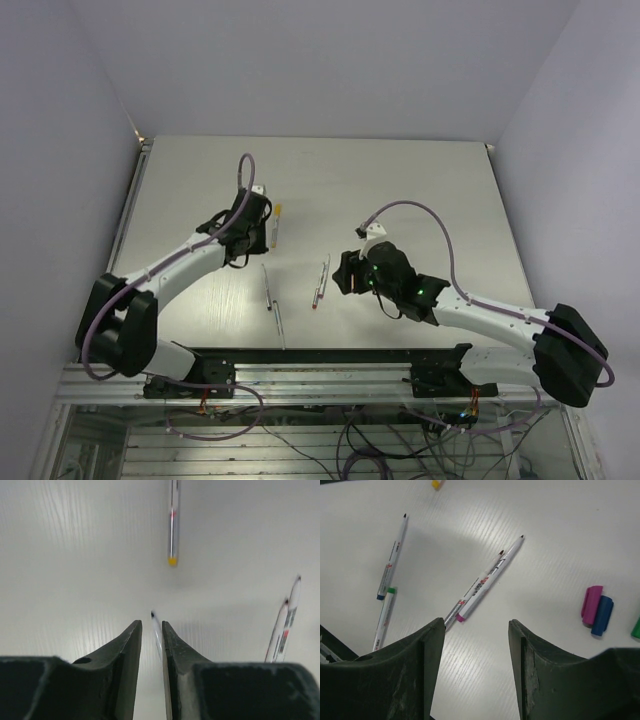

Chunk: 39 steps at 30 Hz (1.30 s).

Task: Insert the pens into the pen caps

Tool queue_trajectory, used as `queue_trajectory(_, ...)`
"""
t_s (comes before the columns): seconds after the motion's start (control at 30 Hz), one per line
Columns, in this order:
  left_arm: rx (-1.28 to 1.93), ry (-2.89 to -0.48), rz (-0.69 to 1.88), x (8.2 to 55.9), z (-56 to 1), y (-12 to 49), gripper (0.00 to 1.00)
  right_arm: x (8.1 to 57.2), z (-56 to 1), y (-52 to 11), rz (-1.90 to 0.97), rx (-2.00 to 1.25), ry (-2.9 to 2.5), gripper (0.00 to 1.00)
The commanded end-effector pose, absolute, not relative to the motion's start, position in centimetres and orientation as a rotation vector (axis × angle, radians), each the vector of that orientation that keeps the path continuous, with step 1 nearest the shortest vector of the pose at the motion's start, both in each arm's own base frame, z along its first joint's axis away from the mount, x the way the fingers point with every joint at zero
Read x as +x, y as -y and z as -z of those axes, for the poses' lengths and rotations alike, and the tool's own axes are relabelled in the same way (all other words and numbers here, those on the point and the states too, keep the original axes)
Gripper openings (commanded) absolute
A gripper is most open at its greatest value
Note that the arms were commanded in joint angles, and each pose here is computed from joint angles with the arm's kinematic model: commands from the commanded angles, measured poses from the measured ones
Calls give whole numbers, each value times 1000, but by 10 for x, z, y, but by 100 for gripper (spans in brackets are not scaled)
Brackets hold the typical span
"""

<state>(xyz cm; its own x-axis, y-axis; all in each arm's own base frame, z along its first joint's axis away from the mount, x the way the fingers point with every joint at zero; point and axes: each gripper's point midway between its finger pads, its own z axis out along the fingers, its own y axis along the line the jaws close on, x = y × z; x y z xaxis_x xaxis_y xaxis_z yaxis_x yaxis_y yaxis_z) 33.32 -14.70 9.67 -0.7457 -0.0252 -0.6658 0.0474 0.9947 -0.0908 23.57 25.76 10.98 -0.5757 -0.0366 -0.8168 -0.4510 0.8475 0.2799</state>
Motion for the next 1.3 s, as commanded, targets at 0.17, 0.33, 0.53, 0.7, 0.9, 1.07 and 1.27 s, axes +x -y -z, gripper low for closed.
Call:
queue_trajectory(0.17,0,-2405,177,268,-105,162,34,231,-96,-264,-584,-461,-2122,54)
queue_trajectory(0.33,-7,-2423,169,253,-95,165,35,228,-95,-267,-615,-478,-2117,53)
queue_trajectory(0.53,-8,-2451,104,246,-73,164,35,214,-86,-288,-666,-579,-2126,52)
queue_trajectory(0.7,-2,-2445,101,246,-68,168,35,206,-80,-298,-621,-609,-2130,52)
queue_trajectory(0.9,-29,-2444,64,247,-59,164,35,192,-78,-311,-608,-667,-2116,52)
queue_trajectory(1.07,-37,-2468,9,246,-46,159,35,184,-74,-318,-568,-697,-2116,52)
queue_trajectory(1.27,-35,-2478,-2,248,-38,160,35,177,-73,-326,-563,-718,-2110,52)
